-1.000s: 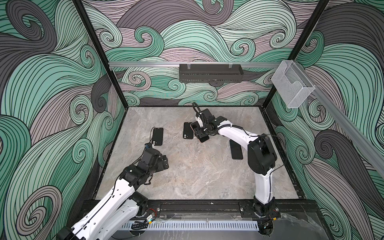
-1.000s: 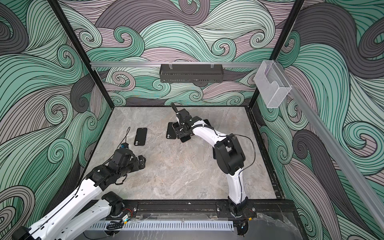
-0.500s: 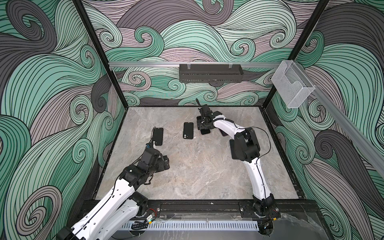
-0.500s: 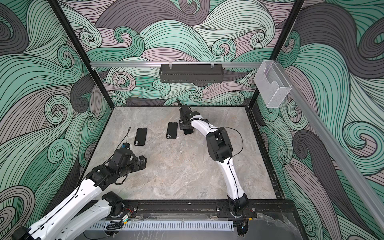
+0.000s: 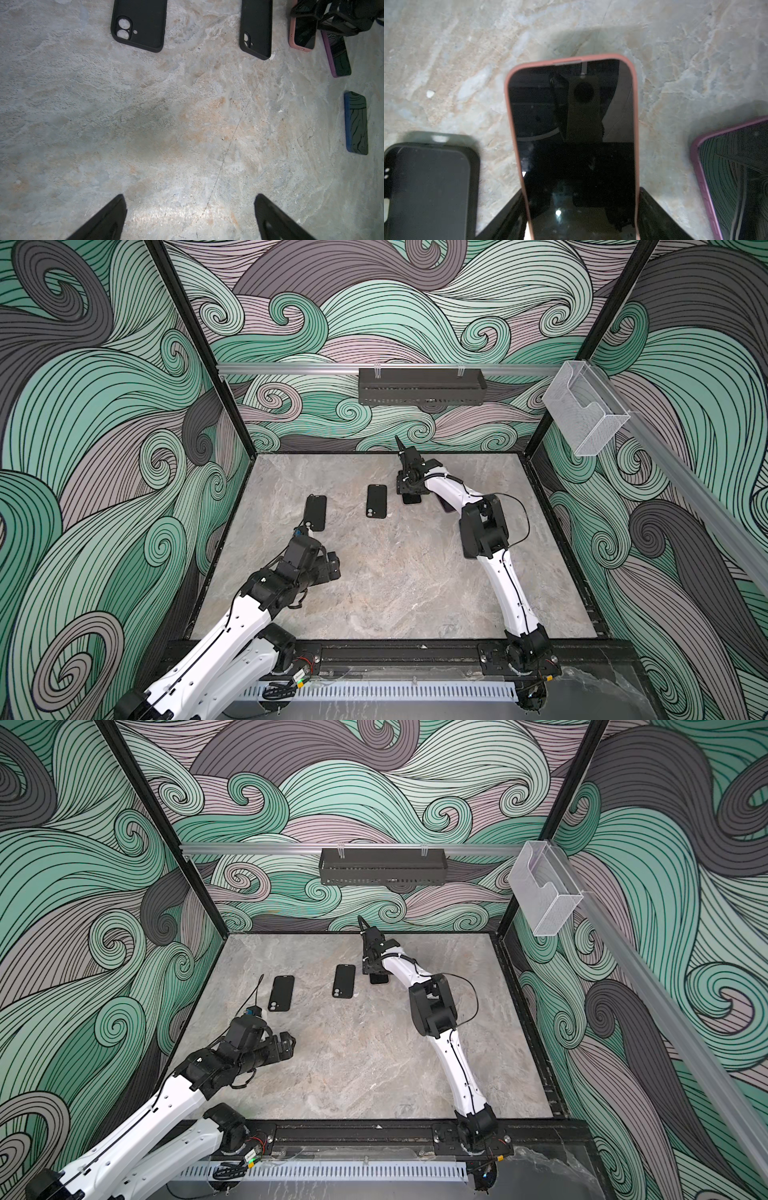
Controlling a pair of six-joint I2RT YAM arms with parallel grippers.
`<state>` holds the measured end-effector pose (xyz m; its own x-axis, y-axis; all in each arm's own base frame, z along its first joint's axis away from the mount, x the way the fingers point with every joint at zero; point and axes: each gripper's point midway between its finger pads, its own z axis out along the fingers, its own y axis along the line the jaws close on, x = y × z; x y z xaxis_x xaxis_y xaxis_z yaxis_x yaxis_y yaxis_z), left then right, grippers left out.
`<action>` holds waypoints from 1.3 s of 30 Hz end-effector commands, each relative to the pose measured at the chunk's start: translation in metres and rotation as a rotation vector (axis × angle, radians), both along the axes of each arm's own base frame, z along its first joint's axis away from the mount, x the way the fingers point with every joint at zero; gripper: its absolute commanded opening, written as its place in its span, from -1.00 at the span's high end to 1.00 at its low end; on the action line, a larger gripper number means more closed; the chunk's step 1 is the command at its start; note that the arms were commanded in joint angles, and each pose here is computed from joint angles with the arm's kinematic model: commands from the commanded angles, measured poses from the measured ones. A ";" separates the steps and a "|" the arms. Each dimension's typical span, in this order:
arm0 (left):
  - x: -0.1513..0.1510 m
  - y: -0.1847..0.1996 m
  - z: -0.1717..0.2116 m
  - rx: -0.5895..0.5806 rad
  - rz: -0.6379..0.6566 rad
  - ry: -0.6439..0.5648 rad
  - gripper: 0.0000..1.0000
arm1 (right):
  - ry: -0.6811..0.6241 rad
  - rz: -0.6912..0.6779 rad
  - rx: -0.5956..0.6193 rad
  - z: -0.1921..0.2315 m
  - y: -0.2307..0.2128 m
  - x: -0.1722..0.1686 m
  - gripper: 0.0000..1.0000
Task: Put the phone into the phone case
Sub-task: 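Lower the cased phone beside the purple-edged phone and open the right gripper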
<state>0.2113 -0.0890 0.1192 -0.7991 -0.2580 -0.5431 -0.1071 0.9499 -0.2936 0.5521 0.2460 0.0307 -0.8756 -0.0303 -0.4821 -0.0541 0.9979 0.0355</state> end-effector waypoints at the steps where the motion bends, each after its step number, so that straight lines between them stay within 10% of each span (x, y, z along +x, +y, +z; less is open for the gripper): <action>1: 0.005 -0.002 0.011 -0.017 0.005 -0.019 -0.95 | 0.001 -0.068 0.010 -0.004 -0.013 0.009 0.39; 29: 0.041 -0.019 0.018 -0.003 -0.010 -0.029 -0.97 | 0.038 -0.035 0.104 0.013 -0.015 0.004 -0.84; 39: 0.085 -0.032 0.021 0.035 -0.053 -0.013 -0.91 | -0.020 0.090 0.096 0.069 -0.019 -0.016 -0.93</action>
<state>0.2761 -0.1125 0.1286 -0.8144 -0.2294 -0.5331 -0.1018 0.9608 -0.2579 0.5408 0.2299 0.0507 -0.8967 -0.0159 -0.4423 -0.0782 0.9893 0.1229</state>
